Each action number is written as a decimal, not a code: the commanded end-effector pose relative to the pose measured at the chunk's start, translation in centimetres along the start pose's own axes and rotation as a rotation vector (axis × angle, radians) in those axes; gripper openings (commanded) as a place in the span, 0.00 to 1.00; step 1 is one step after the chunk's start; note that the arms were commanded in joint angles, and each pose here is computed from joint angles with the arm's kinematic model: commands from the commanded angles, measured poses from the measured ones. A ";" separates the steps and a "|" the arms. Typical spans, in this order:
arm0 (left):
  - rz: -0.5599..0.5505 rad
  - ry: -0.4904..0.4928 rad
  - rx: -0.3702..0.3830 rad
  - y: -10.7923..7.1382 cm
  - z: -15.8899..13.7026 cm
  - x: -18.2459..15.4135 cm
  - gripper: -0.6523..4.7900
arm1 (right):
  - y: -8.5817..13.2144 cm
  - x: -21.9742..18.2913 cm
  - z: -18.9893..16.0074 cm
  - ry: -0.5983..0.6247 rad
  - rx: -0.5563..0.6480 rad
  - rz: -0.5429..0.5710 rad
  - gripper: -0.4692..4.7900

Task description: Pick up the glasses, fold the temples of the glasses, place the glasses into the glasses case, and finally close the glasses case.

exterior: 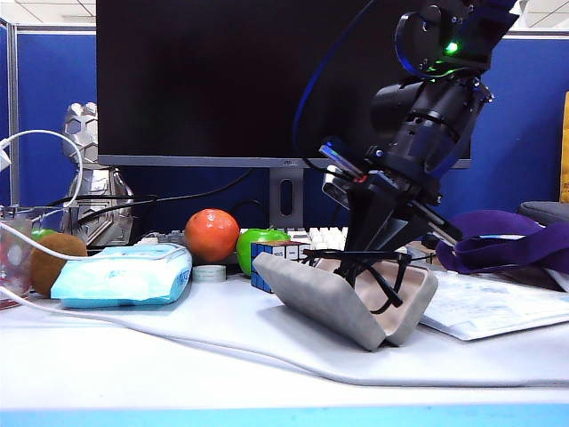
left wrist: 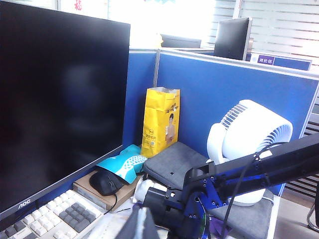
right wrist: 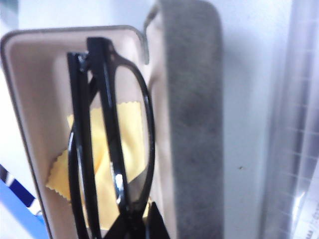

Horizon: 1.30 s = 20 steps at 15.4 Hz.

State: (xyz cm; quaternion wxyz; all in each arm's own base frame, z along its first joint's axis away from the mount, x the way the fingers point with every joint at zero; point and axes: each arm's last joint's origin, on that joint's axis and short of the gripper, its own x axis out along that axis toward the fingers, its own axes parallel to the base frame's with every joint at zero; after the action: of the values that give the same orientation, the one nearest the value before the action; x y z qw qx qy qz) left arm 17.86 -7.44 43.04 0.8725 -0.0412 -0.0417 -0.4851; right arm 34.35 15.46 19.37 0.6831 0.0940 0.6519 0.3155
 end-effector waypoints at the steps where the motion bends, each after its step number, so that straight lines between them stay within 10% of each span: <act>1: -0.002 -0.003 0.005 -0.1 0.1 -0.1 0.11 | 0.1 -0.1 0.0 -0.009 0.047 0.007 0.09; 5: 0.000 0.006 -0.003 -0.1 0.0 -0.1 0.11 | 0.0 0.0 0.0 -0.002 0.056 0.006 0.15; 7: 0.000 0.006 -0.003 -0.1 0.0 -0.1 0.11 | 0.0 0.0 0.0 0.003 0.058 0.006 0.44; 20: 0.013 0.103 -0.087 0.5 -1.4 0.4 0.11 | 1.8 -4.3 -0.7 -0.159 -0.044 -0.258 0.40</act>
State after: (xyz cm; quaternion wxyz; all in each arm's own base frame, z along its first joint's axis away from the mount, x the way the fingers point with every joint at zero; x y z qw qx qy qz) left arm 18.08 -7.51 42.35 0.8738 -0.0488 -0.0063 -0.4838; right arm 33.42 14.27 23.62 0.7674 0.0250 0.5995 0.2259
